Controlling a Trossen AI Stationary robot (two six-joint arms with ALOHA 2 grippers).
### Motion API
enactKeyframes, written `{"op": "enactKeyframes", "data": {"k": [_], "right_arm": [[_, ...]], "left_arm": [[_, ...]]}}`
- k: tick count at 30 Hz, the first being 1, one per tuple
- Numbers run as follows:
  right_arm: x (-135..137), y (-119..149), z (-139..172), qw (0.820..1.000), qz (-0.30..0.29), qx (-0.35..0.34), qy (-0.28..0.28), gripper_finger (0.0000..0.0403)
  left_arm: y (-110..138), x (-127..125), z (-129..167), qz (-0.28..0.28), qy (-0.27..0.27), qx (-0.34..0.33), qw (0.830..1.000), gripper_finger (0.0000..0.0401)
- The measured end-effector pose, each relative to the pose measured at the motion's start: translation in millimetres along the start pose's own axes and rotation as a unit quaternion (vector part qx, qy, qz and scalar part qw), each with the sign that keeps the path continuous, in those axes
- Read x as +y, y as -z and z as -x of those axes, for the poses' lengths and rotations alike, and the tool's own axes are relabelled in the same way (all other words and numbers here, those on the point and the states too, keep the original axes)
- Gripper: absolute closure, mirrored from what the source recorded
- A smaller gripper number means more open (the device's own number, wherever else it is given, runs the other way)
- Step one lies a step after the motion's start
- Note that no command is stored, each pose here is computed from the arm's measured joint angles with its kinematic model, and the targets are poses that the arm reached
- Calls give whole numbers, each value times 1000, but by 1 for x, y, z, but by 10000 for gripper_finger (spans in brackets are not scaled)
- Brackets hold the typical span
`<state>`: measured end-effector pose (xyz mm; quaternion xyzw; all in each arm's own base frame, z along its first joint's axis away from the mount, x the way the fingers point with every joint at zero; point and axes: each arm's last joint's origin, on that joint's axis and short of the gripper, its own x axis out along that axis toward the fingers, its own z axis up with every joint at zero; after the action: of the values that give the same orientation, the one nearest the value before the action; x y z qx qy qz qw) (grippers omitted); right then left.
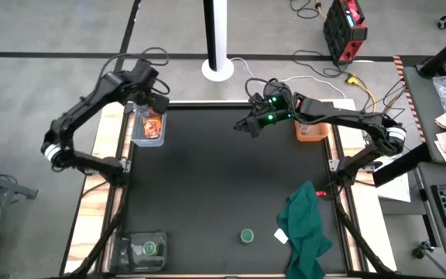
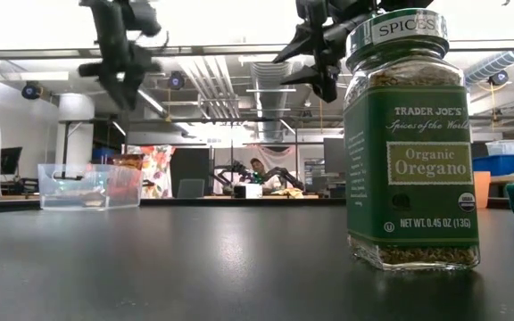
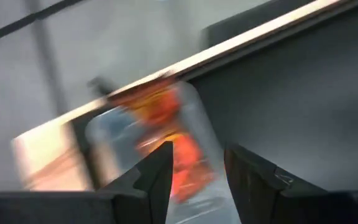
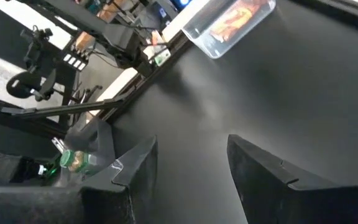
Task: Sort spices by type
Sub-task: Put the green seasoning bottle into the black bin
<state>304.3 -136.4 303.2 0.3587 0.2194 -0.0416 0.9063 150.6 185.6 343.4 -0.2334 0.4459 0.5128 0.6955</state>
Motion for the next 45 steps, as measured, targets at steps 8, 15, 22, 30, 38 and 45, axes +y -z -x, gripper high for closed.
{"op": "enactKeyframes", "data": {"k": [8,15,22,30,38,45], "right_arm": [[20,-5,0,999,-3,15,-49,222],[65,1,7,992,78,98,-30,225],[89,36,28,957,111,263,54,248],[129,73,49,952,125,279,31,302],[158,125,62,951,81,286,81,372],[171,192,41,937,46,337,81,393]], "left_arm": [[16,-35,61,-89,270,-111,952,274],[44,-62,94,-148,360,-119,913,274],[64,-101,109,-143,379,-116,907,274],[104,-153,128,-150,382,-132,902,274],[151,-213,136,-183,381,-167,891,274],[186,-260,138,-205,417,-159,871,273]]}}
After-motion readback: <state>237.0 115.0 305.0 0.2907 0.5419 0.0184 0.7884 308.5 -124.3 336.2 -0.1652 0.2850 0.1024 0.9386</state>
